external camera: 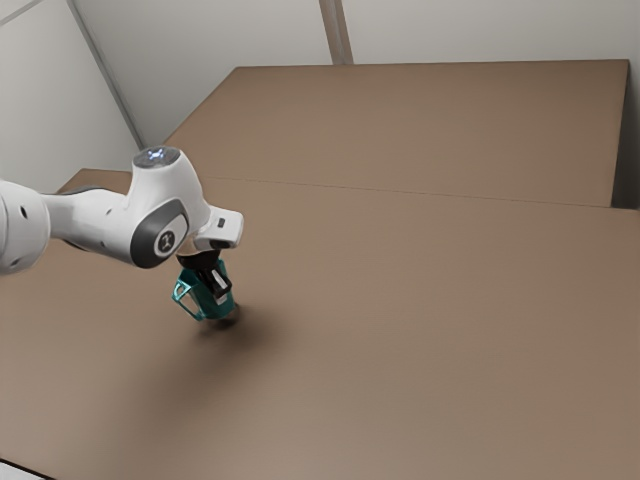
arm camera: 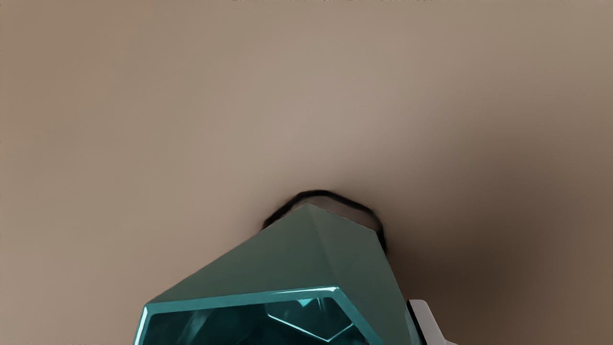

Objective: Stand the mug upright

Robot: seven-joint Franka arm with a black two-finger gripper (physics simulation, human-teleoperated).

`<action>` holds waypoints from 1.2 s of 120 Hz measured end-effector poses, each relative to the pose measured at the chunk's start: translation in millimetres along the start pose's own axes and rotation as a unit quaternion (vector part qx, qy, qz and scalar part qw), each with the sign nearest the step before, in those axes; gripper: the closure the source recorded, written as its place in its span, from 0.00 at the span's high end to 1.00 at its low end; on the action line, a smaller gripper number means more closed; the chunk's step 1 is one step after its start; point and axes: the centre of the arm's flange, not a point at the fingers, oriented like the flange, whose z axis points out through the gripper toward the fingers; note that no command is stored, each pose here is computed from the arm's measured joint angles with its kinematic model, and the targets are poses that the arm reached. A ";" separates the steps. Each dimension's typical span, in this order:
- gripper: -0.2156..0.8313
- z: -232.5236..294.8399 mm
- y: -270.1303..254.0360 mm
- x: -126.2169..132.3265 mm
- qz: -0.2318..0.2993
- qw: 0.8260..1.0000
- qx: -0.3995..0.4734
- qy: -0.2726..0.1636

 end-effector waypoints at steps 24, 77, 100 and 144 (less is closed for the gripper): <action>0.05 4.4 -3.9 3.8 -0.012 1.000 0.010 0.012; 0.05 9.7 10.3 20.7 -0.017 0.999 0.013 0.026; 0.14 9.0 20.2 26.2 -0.013 0.999 0.011 0.029; 0.42 7.0 12.6 23.0 -0.022 0.999 0.010 0.031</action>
